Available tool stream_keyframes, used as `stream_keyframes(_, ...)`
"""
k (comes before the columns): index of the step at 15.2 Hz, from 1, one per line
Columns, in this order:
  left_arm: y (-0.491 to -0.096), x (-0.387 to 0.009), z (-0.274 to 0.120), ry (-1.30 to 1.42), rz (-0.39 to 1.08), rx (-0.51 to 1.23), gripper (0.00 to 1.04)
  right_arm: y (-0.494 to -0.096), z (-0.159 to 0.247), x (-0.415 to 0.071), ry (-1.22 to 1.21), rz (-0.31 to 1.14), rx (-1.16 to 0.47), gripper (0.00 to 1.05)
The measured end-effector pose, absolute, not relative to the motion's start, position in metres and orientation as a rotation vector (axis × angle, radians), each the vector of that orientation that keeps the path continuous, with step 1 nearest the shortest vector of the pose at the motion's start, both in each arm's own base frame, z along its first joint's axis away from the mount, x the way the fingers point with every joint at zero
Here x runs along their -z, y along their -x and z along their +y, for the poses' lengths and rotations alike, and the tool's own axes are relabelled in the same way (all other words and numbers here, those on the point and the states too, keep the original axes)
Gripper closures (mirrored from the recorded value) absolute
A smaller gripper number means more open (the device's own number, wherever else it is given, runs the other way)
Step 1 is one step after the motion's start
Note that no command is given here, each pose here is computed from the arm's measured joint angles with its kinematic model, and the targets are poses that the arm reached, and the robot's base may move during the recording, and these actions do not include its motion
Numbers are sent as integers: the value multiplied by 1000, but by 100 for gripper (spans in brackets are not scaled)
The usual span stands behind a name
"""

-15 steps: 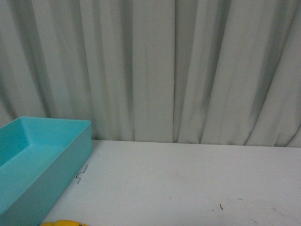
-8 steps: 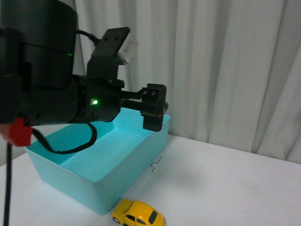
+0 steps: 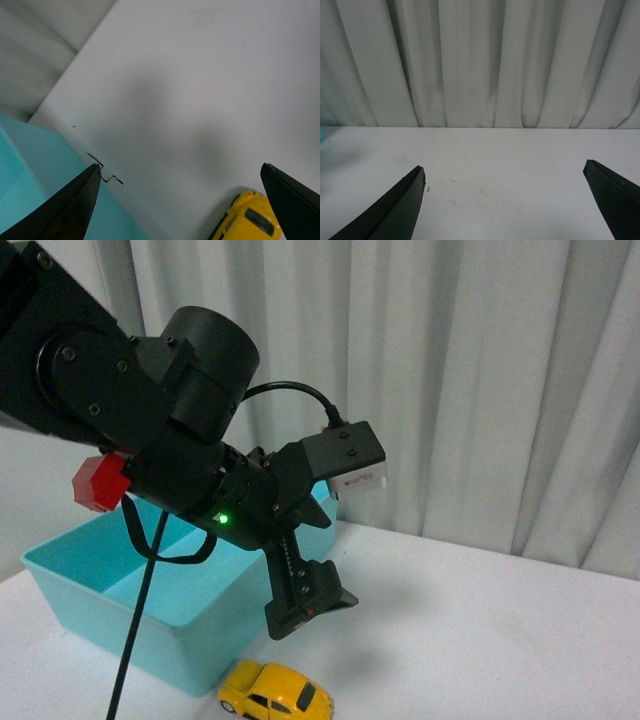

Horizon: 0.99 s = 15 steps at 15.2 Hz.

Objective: Wind up and store yellow beetle toy

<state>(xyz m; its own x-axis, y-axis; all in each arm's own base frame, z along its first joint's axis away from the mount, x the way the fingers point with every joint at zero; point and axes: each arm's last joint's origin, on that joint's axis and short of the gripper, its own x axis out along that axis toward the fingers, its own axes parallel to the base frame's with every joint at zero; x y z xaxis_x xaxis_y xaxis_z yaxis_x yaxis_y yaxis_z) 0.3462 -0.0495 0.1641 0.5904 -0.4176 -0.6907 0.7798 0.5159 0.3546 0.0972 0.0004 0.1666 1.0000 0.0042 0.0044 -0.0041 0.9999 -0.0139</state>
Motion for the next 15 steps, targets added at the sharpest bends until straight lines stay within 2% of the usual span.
stream_keyframes(3, -338, -150, -60, -910, 662, 916, 7, -97, 0, -167, 14, -4, -4, 7)
stream_keyframes(6, -333, -124, -61, -1052, 748, 986, 7, -97, 0, -167, 14, -4, -4, 7)
stream_keyframes(9, -333, -97, -52, -1158, 841, 980, 7, -97, 0, -167, 14, -4, -4, 7)
stream_keyframes(15, -333, -89, -48, -1220, 890, 968, 7, -97, 0, -167, 14, -4, -4, 7)
